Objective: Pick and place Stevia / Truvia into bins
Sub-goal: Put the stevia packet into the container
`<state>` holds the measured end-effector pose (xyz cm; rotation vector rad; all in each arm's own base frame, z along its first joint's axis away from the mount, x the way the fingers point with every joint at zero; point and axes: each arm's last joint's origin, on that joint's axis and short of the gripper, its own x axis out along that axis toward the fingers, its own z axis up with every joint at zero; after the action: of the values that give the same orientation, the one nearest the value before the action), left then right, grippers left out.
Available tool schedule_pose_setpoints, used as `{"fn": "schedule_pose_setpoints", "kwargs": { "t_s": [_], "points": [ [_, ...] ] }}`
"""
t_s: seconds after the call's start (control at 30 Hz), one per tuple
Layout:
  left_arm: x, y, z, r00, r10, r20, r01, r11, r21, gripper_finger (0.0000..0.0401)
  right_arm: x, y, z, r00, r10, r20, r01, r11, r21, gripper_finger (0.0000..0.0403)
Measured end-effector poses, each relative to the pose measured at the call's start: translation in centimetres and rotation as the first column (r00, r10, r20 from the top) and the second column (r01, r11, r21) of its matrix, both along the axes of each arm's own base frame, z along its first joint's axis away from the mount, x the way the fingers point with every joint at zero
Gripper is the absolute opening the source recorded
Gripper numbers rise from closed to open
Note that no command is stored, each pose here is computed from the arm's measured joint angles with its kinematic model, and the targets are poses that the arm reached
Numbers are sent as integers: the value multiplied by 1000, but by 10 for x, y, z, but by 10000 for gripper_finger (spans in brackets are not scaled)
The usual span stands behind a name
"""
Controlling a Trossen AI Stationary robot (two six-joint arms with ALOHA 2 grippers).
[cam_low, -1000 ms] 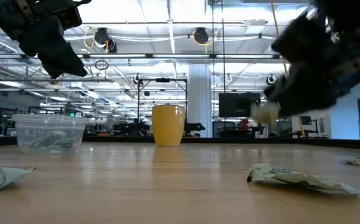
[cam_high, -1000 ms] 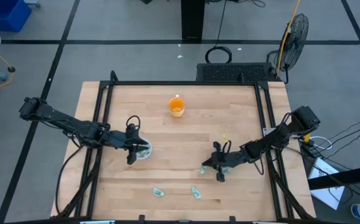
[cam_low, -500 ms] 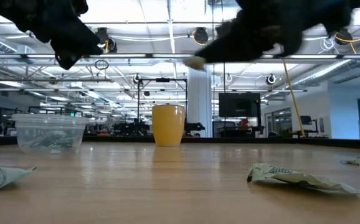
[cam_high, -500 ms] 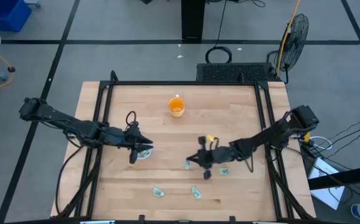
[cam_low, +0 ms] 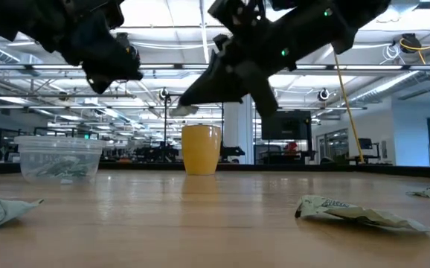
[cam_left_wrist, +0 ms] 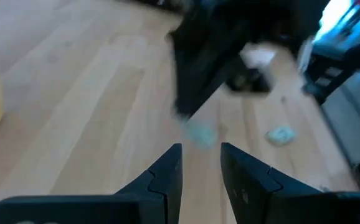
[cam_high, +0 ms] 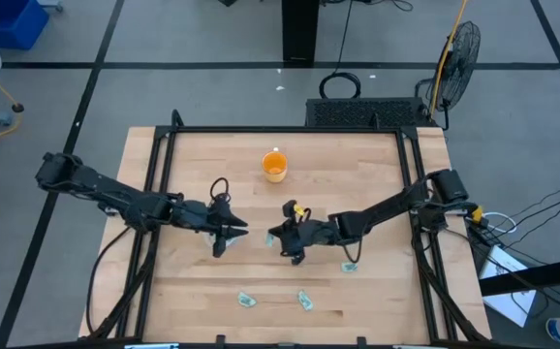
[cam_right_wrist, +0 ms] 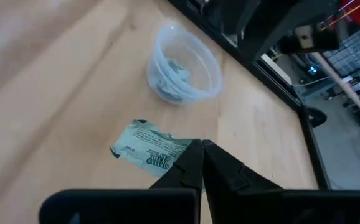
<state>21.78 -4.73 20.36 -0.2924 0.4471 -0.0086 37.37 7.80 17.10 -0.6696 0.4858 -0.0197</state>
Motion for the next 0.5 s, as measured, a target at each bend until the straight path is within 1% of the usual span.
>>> {"fn": "schedule_pose_setpoints", "kwargs": {
  "t_s": [0.07,0.17,0.27,0.4,0.5],
  "points": [
    [5,2,0,999,-20,29,20,1000,-23,114,1,-1,-3,1000,-24,0,24,999,-33,0],
    [11,5,-4,999,-32,28,34,998,-57,114,2,-2,-1,998,-62,27,64,995,-79,0],
    [17,11,-13,1000,-13,-8,12,998,-63,121,4,-1,2,997,-54,58,59,995,-76,0],
    [22,18,-25,998,30,-64,-34,997,-67,159,4,-1,3,996,-54,69,59,996,-73,0],
    [26,21,-29,997,40,-64,-43,998,-50,192,4,-1,3,996,-54,68,59,996,-73,0]
  ]
}}
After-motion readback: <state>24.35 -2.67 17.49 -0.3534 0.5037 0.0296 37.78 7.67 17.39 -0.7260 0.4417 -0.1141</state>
